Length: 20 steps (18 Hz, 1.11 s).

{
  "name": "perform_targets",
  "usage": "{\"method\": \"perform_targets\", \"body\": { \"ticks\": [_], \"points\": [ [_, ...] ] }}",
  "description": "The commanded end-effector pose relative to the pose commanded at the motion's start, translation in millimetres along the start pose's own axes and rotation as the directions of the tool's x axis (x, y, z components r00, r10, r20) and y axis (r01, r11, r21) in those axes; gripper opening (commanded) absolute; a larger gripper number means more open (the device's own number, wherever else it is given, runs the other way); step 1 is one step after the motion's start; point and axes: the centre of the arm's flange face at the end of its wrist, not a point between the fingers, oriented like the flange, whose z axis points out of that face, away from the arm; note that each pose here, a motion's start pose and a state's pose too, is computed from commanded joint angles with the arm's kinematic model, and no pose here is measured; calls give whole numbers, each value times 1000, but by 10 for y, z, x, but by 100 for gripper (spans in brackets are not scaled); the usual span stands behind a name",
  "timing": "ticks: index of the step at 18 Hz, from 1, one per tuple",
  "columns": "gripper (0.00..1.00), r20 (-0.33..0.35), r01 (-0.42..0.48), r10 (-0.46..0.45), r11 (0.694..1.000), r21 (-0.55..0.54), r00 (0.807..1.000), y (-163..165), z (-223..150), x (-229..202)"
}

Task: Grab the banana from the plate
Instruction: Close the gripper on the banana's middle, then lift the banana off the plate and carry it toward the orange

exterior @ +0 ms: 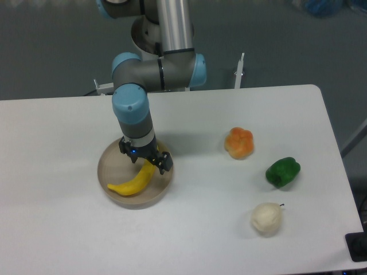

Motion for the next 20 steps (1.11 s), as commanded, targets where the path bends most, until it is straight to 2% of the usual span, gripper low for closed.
{"method": "perform_targets", "body": {
  "ticks": [5, 6, 8, 11, 16, 18, 20],
  "points": [
    [100, 0, -5, 5, 1000, -2, 1000, -20, 66, 31],
    [90, 2, -5, 5, 1000, -1, 1000, -23, 61, 26],
    [52, 0, -8, 8, 1000, -2, 1000, -29, 72, 24],
    [40, 0, -6, 6, 1000, 4, 1000, -47, 60, 5],
    [36, 12, -14, 14, 1000, 17, 1000, -56, -40, -41],
    [36, 54, -15, 12, 998, 59, 998, -66, -353, -203],
    [36, 79, -28, 22, 997, 73, 997, -13, -493, -481]
  ]
}}
